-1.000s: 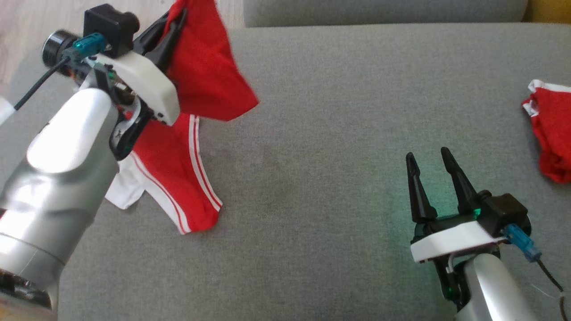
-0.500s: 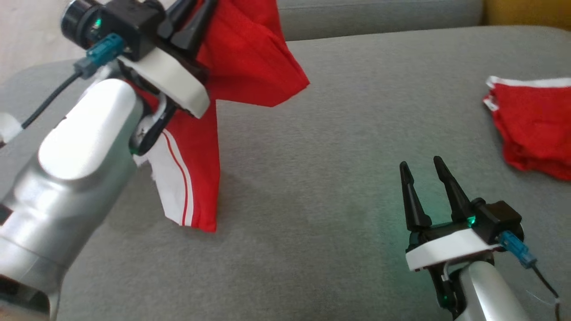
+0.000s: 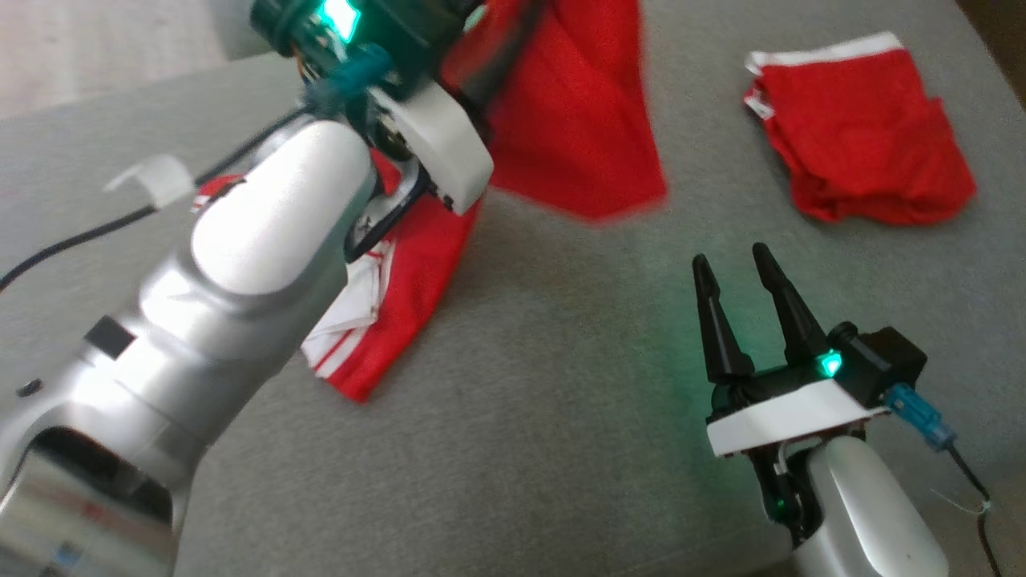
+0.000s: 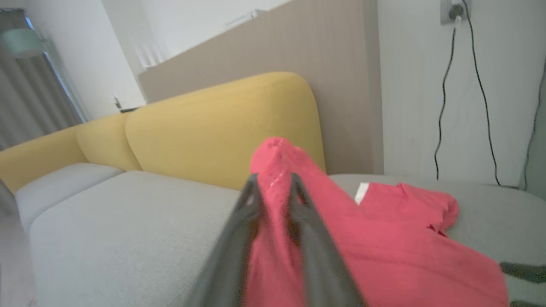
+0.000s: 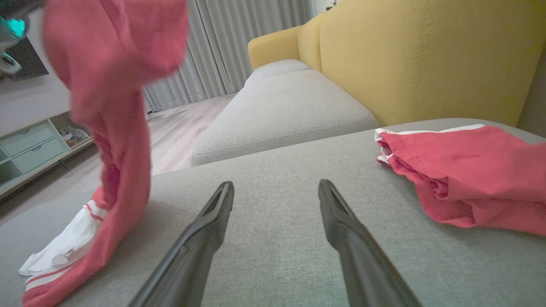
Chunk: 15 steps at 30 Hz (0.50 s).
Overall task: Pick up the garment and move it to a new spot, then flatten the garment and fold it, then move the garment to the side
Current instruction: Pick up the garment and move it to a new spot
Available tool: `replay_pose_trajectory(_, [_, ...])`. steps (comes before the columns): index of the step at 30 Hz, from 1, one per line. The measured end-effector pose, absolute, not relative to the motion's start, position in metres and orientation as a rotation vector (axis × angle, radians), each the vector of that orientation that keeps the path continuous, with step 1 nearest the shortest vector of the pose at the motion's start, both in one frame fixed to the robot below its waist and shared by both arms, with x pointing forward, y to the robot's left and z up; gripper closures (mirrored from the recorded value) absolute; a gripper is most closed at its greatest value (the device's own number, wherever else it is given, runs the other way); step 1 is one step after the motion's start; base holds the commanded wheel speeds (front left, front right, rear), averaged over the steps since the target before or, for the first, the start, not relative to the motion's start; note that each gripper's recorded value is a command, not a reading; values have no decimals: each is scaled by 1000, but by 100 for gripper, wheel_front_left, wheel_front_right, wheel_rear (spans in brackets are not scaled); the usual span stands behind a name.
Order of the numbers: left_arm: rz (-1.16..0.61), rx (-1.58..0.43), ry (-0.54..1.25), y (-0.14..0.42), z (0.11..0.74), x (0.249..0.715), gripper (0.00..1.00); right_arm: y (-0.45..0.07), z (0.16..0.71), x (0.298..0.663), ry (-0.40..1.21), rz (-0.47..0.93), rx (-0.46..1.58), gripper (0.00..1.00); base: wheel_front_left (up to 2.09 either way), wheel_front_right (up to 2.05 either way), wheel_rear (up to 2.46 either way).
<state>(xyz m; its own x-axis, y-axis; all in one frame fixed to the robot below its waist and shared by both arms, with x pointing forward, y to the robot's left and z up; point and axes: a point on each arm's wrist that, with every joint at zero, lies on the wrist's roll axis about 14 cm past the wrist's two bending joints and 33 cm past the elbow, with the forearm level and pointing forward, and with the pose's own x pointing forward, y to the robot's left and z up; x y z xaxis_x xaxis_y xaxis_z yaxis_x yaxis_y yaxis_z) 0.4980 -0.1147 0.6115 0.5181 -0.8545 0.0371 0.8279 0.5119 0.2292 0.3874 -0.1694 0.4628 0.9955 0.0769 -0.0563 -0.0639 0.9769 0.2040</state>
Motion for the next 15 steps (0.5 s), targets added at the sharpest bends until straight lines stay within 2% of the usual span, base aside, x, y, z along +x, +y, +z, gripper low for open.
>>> replay_pose_trajectory(8, [-1021,238,-8,-119,545,522,0,-186,454,387,89,19,202,0,0,0,0])
replay_pose_trajectory(15, [-865,175,-27,-60,555,546,0,-173,459,398,69,62,198,0,0,0,0])
